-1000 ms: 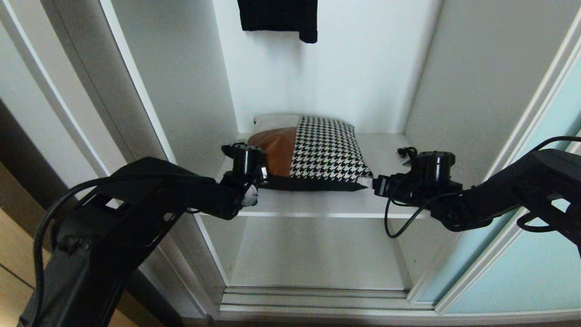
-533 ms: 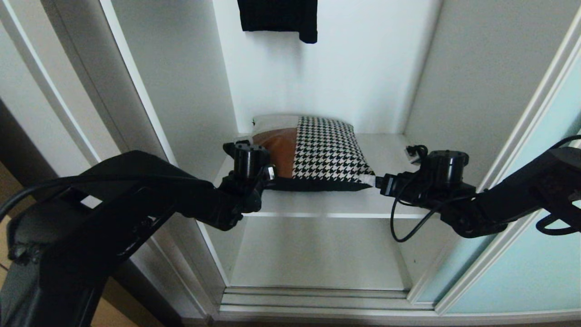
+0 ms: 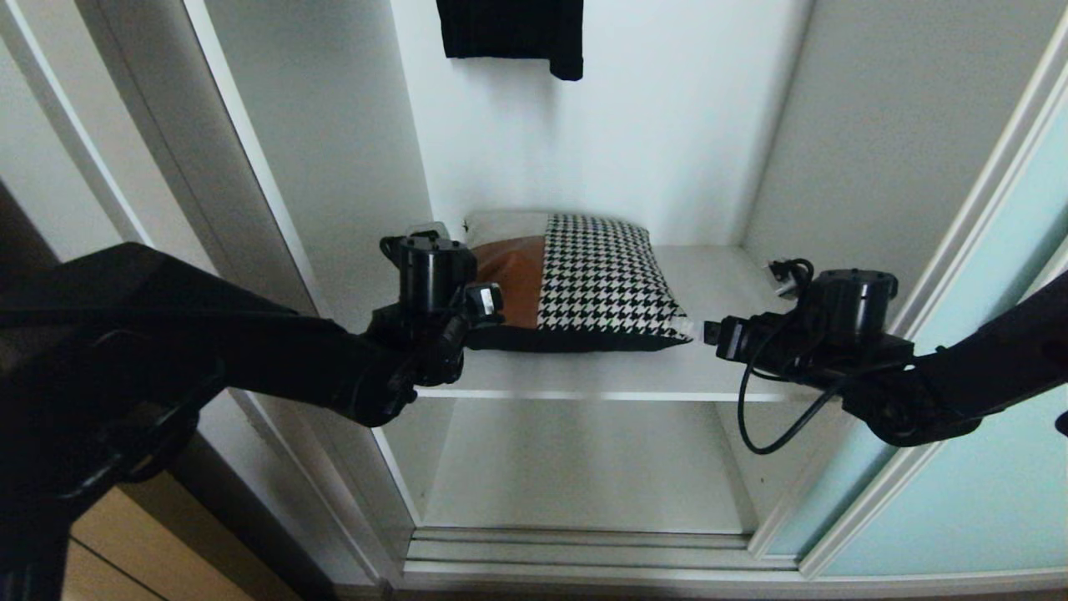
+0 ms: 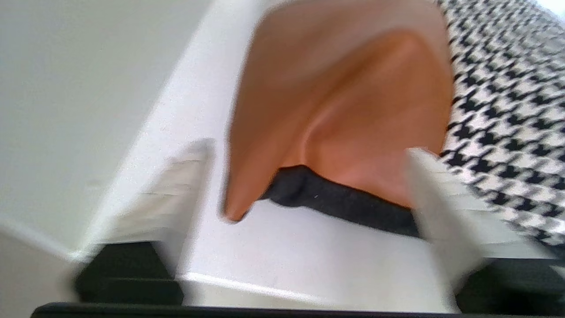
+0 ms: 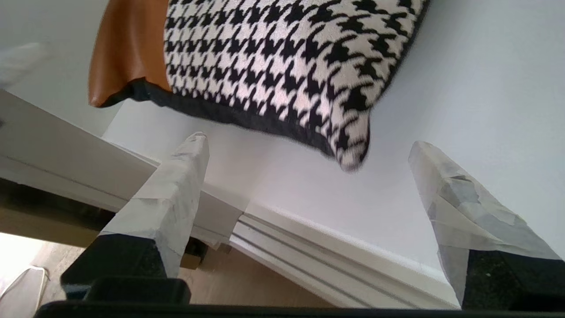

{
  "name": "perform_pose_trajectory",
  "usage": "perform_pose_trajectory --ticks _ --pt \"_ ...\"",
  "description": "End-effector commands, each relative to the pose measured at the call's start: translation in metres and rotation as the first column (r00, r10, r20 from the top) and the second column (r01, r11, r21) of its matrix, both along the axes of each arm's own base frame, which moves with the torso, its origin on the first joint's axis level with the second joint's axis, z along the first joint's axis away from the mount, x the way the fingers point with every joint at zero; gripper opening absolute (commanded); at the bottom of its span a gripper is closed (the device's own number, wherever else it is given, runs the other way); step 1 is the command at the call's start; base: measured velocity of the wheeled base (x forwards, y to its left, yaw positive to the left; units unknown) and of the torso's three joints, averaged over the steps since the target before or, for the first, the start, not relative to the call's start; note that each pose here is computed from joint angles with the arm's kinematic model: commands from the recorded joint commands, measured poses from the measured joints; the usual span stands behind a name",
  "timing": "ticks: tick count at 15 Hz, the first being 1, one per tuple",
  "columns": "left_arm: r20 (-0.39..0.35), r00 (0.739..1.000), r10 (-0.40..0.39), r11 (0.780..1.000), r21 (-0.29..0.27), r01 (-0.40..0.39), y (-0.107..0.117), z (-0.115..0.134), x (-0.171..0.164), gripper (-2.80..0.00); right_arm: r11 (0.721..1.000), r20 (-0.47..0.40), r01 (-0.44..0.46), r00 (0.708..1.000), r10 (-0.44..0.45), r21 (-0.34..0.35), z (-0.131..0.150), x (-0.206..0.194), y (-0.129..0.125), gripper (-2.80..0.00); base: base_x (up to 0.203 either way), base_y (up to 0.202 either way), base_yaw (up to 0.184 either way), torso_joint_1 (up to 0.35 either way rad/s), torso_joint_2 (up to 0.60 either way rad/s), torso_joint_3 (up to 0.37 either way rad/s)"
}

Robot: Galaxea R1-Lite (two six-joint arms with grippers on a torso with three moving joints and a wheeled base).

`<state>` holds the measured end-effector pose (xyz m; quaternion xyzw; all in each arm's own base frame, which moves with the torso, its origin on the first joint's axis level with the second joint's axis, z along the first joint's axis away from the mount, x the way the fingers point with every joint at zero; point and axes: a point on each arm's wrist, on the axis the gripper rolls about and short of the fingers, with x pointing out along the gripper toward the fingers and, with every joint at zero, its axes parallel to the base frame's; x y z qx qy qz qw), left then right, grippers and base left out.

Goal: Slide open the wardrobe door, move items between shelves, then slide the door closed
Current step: Place the pillow on the higher shelf

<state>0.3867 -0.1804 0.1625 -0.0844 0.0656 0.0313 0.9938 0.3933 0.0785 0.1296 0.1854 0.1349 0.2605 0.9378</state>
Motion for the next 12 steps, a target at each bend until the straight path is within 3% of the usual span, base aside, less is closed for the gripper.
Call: perform_pose_trajectory --ticks 1,2,7,12 --pt "0.052 0.999 0.005 1.0 -0.028 -0.004 0.013 0.035 -0.027 -2.8 1.0 0.037 0.004 0.999 -0.005 0.009 0.023 -0.021 -0.006 -0.45 0.0 0.0 0.0 0.0 0.0 0.0" --pt "0.049 0.999 0.007 1.0 -0.027 -0.006 0.018 0.043 -0.036 -2.8 1.0 0.039 0.013 0.999 -0.013 0.01 0.028 -0.029 -0.01 -2.8 0.0 0.0 0.0 0.0 0.0 0.0" --pt "0.06 0.998 0.024 0.999 -0.024 -0.023 0.048 0.089 -0.095 -2.8 1.0 0.051 0.029 0.998 -0.029 0.01 0.062 -0.084 -0.022 -2.8 0.0 0.0 0.0 0.0 0.0 0.0" --pt "0.07 0.981 0.183 0.981 0.054 -0.187 0.092 0.097 -0.151 -2.8 0.999 0.061 0.031 0.998 -0.032 0.013 0.092 -0.151 -0.032 -2.8 0.0 0.0 0.0 0.0 0.0 0.0"
